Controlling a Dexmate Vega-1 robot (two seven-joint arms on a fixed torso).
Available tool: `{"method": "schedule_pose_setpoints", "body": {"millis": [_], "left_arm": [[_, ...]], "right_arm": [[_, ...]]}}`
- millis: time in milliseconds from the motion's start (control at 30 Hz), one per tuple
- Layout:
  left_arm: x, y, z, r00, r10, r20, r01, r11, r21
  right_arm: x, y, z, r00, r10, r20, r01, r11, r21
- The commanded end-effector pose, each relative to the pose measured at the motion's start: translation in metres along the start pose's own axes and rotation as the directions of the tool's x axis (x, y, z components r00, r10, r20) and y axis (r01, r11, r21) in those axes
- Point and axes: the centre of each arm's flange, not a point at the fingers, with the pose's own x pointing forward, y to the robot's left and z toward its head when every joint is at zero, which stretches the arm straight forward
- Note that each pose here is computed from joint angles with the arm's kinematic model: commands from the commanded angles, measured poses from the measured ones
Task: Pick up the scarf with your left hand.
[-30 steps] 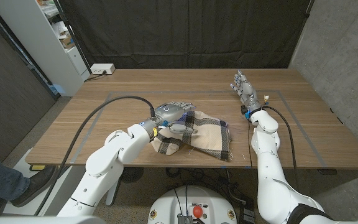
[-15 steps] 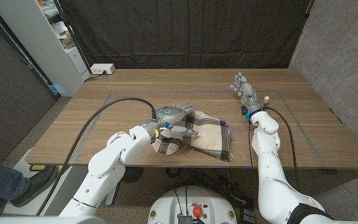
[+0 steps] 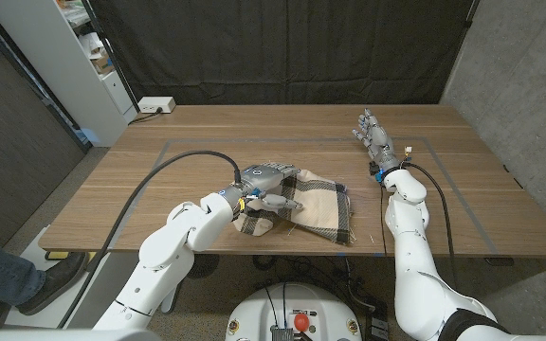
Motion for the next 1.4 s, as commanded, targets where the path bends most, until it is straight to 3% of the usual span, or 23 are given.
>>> {"method": "schedule_pose_setpoints", "body": {"millis": [33,767,1400], "left_arm": [[0.004,-0.006,0.002,1.0,-0.024,0.001,0.024,1.0,-0.002],[0.011,-0.019,0.004,0.997,-0.073,0.007,0.074,0.996,-0.052],[0.016,-0.026,0.01,0.994,-0.106,-0.031,0.105,0.994,-0.026]], "right_arm": [[0.0,-0.002,-0.001,1.0,-0.002,-0.001,0.002,1.0,0.003],[0.0,-0.006,-0.011,1.0,-0.007,-0.013,0.007,1.0,0.017],[-0.003,-0.01,-0.013,1.0,-0.009,-0.014,0.009,1.0,0.022]]}}
